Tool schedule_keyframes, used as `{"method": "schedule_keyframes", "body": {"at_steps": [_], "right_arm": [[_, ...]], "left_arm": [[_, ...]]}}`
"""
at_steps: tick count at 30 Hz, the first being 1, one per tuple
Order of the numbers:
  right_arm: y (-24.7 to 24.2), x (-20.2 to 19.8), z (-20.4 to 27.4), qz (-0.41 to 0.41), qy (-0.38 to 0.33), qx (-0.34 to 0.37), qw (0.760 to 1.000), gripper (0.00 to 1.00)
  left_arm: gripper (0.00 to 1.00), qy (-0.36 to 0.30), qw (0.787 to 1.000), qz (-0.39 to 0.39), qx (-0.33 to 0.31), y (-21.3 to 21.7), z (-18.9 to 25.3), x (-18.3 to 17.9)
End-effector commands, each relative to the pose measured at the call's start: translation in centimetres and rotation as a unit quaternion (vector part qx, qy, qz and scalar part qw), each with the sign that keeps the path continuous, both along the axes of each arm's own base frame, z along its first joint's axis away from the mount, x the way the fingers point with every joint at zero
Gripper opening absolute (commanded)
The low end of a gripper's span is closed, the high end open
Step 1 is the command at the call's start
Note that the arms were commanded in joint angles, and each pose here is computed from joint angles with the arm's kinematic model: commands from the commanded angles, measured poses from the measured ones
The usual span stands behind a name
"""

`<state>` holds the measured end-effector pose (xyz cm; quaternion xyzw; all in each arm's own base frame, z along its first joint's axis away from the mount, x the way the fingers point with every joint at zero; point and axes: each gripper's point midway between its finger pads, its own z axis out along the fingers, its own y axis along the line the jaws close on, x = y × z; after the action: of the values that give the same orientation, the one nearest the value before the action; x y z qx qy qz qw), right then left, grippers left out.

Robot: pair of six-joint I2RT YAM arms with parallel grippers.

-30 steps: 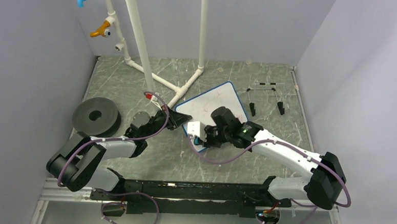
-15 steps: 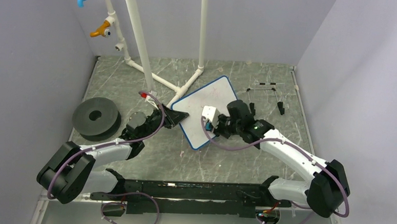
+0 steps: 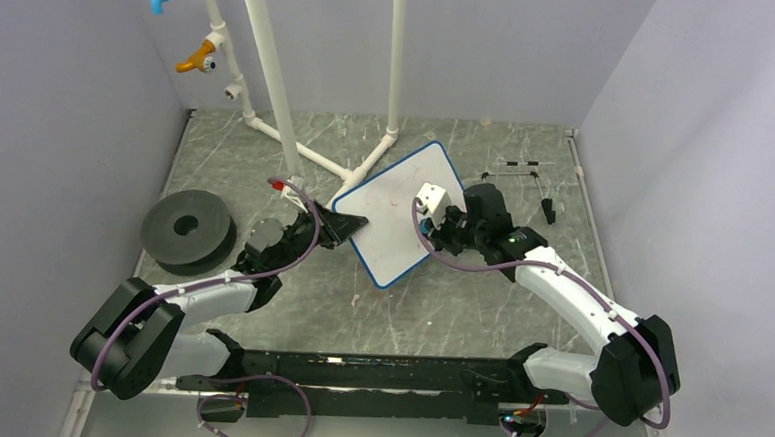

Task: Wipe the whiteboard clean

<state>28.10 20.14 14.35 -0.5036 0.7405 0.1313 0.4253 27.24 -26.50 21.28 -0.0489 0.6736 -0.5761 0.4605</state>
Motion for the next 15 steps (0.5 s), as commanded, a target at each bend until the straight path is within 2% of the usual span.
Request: {"method": "schedule_keyframes", "body": {"at_steps": [1, 7, 9, 11, 15], "right_arm": [[1.0, -0.9, 0.1, 0.024, 0.006, 0.015, 1.000, 0.00], [5.5, -8.5, -1.1, 0.200, 0.048, 0.006, 0.978, 0.00], [5.9, -9.3, -1.5, 0.221, 0.053, 0.001, 0.974, 0.00], [5.5, -8.2, -1.8, 0.194, 0.038, -0.011, 0.980, 0.00], [2.7, -2.8, -0.9, 0.062, 0.002, -0.011, 0.998, 0.00]], "left_arm": [[0.00, -0.110, 0.987, -0.037, -0.108, 0.0, 8.6, -2.4], [0.00, -0.116, 0.987, -0.025, -0.112, 0.3, 9.1, -2.1], [0.00, -0.118, 0.987, -0.019, -0.111, 0.6, 9.3, -2.1], [0.00, -0.120, 0.987, -0.014, -0.108, 0.8, 9.3, -2.1], [0.00, -0.122, 0.987, -0.013, -0.104, 1.0, 9.4, -2.2]]}}
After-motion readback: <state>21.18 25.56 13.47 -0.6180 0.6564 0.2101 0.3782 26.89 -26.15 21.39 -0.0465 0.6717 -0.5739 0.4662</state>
